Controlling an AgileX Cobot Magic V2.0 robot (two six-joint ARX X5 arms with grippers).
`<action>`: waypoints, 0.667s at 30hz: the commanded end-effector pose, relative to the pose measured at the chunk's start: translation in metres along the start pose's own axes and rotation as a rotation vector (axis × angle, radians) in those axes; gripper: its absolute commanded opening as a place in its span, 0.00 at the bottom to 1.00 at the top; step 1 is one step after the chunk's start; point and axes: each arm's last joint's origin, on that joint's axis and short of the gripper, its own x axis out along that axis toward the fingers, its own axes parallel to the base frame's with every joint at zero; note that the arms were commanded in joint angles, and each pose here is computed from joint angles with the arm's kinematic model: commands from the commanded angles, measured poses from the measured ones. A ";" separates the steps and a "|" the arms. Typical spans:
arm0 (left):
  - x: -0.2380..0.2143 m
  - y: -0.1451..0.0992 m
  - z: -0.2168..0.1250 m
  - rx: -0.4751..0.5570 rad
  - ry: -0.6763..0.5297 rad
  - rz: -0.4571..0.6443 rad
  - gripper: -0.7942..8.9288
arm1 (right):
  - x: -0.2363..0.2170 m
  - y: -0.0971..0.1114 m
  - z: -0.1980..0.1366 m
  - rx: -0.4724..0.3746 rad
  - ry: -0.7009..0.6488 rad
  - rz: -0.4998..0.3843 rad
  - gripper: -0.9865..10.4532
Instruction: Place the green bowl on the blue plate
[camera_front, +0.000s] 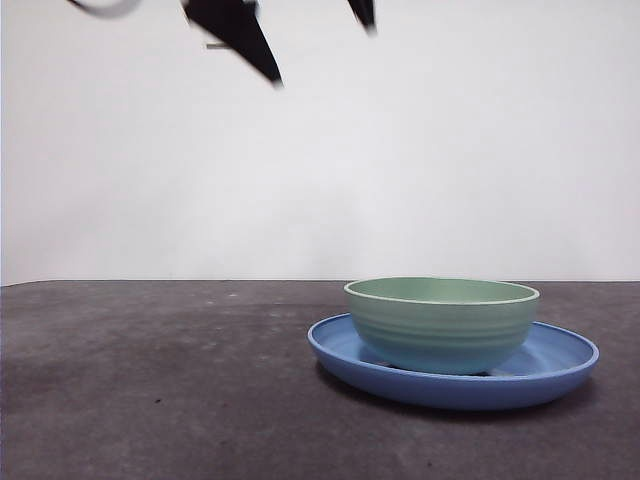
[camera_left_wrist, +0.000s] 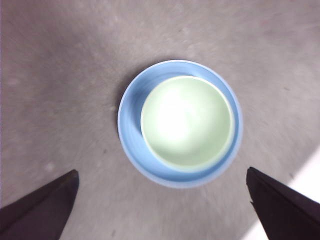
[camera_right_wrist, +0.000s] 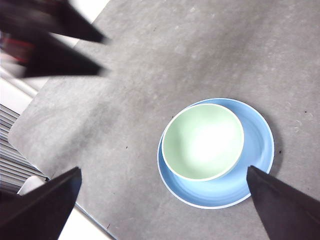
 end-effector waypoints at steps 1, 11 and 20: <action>-0.034 -0.006 -0.008 0.071 -0.049 -0.002 0.67 | -0.002 0.002 0.003 -0.016 -0.009 0.002 0.57; -0.146 -0.020 -0.090 0.164 -0.272 0.001 0.66 | -0.002 0.002 0.003 -0.013 -0.007 0.002 0.57; -0.168 -0.019 -0.181 0.228 -0.418 0.010 0.66 | -0.002 0.002 0.003 -0.015 -0.007 0.002 0.57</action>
